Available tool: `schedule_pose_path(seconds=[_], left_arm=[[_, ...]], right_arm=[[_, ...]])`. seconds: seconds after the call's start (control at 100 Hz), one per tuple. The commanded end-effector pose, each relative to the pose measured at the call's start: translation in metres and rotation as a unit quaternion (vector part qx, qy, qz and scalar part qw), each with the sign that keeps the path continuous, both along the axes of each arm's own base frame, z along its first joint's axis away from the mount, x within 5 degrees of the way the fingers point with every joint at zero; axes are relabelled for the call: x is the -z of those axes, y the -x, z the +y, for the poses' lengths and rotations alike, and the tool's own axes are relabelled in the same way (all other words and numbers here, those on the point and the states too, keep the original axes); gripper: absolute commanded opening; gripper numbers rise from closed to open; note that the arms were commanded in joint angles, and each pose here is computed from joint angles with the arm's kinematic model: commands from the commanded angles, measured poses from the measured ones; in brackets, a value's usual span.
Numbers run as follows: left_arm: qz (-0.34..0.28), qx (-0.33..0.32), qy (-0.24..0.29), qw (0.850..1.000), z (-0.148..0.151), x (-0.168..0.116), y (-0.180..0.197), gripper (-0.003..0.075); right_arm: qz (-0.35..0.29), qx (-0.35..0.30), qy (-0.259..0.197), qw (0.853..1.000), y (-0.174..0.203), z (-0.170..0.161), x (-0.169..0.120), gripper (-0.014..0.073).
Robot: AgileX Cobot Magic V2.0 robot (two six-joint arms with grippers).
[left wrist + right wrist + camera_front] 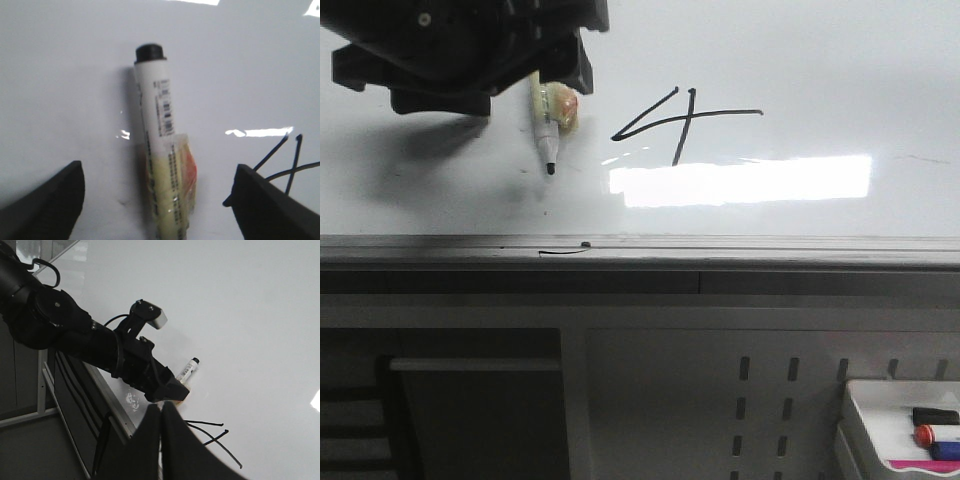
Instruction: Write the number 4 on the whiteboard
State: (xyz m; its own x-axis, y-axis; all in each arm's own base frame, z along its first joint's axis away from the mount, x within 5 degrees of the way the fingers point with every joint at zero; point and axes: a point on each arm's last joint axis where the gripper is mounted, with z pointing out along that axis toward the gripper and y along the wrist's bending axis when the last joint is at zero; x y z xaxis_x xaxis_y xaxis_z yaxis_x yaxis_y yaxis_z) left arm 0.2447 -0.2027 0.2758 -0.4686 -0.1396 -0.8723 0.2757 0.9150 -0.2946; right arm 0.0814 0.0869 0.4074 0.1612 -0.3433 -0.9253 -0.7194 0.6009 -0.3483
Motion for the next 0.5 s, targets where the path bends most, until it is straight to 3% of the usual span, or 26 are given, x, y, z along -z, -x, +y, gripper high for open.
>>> schedule_pose_path(seconds=[0.0,0.29,0.36,0.49], left_arm=[[-0.057,0.011,0.021,0.998,0.005,-0.036,0.010,0.0559],[-0.128,0.068,0.056,0.988,0.016,-0.085,0.049,0.0528],[-0.156,0.091,0.049,0.982,0.025,-0.097,0.061,0.0449],[-0.205,0.097,0.048,0.973,0.053,-0.113,0.086,0.0215]], right_arm=[[-0.040,0.003,-0.043,0.998,0.001,-0.002,-0.017,-0.0060],[-0.039,0.003,-0.042,0.998,0.001,-0.003,-0.017,-0.0060],[-0.033,0.003,-0.036,0.999,0.002,-0.004,-0.014,-0.0060],[-0.033,0.003,-0.037,0.999,0.007,-0.009,0.004,-0.0043]])
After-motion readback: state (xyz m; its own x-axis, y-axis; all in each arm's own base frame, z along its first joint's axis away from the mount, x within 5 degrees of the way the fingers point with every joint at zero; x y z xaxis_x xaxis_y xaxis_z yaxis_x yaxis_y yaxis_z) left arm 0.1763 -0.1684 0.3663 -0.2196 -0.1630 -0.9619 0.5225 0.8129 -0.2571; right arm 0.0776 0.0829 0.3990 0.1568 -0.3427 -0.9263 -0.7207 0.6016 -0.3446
